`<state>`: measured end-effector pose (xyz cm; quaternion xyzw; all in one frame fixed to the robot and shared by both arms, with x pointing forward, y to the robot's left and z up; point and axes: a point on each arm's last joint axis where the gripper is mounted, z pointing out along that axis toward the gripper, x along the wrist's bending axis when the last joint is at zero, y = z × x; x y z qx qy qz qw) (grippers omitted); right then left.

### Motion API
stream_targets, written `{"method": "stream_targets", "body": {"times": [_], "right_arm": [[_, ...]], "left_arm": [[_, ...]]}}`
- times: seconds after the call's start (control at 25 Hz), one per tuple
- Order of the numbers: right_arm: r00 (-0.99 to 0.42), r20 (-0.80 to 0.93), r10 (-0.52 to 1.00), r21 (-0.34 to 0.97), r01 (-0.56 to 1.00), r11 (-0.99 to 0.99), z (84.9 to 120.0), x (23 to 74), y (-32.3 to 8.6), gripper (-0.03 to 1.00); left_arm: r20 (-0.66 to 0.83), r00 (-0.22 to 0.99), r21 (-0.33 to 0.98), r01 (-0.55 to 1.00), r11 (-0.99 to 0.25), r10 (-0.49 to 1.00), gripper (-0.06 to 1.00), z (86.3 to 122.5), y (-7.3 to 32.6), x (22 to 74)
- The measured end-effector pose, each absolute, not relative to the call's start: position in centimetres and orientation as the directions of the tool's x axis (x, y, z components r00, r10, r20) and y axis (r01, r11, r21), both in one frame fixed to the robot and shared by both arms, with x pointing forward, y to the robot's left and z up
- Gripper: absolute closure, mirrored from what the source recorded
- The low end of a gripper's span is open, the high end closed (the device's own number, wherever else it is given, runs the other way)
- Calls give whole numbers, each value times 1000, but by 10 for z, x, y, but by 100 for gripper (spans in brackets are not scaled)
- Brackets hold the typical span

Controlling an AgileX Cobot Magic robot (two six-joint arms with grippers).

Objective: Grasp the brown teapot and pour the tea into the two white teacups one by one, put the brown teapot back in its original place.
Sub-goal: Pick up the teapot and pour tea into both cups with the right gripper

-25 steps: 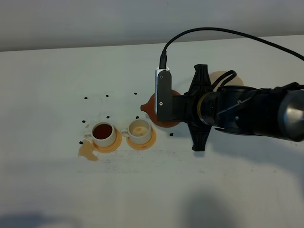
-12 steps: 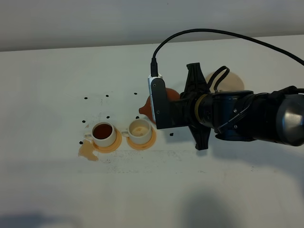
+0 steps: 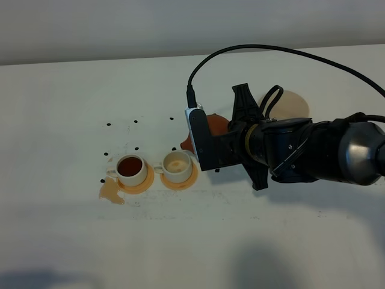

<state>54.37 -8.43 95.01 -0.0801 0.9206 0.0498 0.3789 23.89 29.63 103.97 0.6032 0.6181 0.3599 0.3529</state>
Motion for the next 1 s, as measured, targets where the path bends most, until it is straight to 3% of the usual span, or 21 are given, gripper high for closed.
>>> {"method": "stream_targets", "body": {"times": [1.0], "right_arm": [[-592,-716,-370,-173,-363,916,953,543,-79,85]], "left_arm": [[-2,-23,871,492,13,1000,44,1040,296,239]]}}
